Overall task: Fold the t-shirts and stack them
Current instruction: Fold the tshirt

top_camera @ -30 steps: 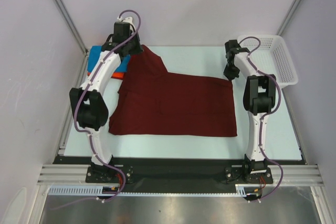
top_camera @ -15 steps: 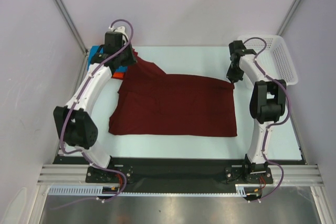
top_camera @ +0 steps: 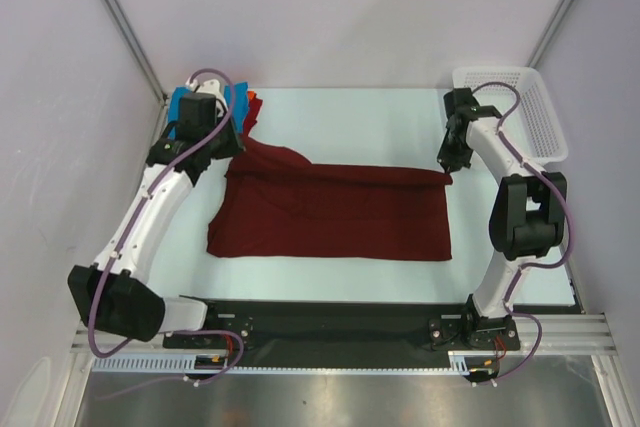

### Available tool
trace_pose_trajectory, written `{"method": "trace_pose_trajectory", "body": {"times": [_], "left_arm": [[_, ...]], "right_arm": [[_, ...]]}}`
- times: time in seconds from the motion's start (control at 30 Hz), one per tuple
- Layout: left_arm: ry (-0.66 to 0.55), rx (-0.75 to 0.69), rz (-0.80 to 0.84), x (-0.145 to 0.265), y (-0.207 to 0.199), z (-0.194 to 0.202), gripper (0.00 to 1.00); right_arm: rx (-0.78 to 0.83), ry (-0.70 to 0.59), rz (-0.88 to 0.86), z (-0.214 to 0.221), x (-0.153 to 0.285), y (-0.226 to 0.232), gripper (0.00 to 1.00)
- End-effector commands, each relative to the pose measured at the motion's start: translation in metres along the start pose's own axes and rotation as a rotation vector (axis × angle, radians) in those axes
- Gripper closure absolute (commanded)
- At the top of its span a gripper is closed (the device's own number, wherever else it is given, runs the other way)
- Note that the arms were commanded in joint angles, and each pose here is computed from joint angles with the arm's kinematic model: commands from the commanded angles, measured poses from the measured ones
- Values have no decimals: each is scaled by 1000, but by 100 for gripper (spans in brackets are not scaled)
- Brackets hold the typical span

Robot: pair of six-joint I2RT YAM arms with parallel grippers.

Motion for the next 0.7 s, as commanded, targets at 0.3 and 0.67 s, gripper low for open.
{"method": "trace_pose_trajectory", "body": {"times": [0.3, 0.67], "left_arm": [[14, 20, -113, 32, 40, 47, 100], [107, 47, -174, 14, 61, 84, 100]], "right_arm": [[32, 38, -26, 31, -4, 2, 100], [47, 76, -47, 47, -19, 8, 100]]}}
Point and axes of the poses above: each gripper's point midway between its finger pads, its own x axis back along the fingers, its own y axis along the line the jaws close on, z = x × y, the point moved 9 cm from there along x, back along the fingers, and after that the axes turned 15 degrees about x, right-handed, at the moved point
